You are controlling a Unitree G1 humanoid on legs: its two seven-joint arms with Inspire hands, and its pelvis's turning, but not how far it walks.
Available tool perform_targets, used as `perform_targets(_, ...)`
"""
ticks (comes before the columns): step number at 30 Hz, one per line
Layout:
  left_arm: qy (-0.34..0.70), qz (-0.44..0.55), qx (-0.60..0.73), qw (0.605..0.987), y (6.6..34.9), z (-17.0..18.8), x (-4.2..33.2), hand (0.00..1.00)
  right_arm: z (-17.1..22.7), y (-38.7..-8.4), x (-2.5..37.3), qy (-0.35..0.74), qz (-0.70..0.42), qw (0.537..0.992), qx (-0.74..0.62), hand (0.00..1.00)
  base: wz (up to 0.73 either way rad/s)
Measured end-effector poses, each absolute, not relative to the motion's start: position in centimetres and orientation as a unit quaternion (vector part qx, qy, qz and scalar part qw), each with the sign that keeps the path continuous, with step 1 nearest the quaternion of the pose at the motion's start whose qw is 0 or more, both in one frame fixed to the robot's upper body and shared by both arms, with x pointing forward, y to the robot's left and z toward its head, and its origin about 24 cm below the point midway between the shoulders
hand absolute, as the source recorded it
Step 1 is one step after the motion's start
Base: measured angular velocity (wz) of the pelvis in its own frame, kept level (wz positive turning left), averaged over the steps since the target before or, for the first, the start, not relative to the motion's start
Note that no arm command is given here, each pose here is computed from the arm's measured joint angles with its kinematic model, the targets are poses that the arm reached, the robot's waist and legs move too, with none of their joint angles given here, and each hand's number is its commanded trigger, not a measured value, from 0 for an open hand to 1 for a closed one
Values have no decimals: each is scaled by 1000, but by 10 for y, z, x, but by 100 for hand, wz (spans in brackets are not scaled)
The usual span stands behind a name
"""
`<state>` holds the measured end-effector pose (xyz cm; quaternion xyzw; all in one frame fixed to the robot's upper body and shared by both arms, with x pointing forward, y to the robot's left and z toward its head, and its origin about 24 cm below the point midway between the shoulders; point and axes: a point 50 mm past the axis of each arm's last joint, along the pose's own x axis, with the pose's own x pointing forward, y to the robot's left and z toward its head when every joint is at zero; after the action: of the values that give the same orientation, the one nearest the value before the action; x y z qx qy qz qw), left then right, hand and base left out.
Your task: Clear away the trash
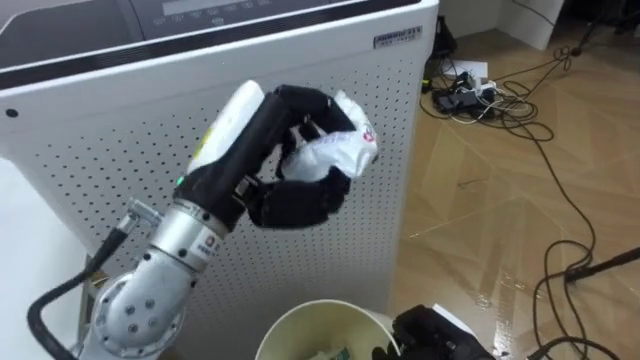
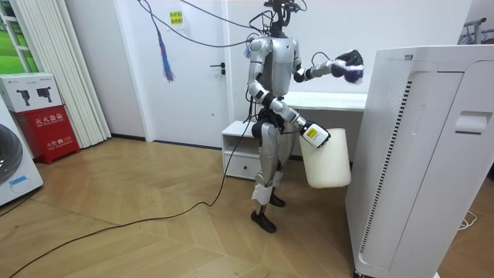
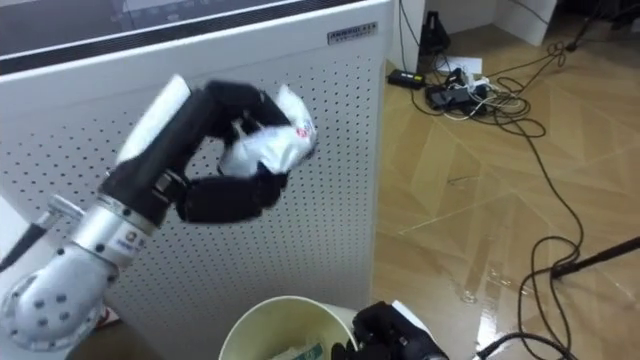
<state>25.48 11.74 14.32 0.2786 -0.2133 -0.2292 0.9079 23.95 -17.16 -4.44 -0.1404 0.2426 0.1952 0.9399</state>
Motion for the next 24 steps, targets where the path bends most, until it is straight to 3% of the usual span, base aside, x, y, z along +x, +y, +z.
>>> perform_targets(12,-55,-380,249,889,104,70,234,100,-28,-167,259,204,188,951,-135,100,6)
perform_targets(21,38,-428,257,866,108,30,227,100,-36,-169,256,222,185,948,-132,100,0)
perform_targets(22,39,-430,257,864,108,30,227,66,-37,-169,255,224,185,948,-130,100,0)
perform_targets(23,43,-432,257,863,108,29,226,21,-39,-169,254,229,185,947,-128,100,0)
perform_targets(24,45,-434,260,861,108,28,225,0,-41,-170,253,235,184,946,-123,100,0)
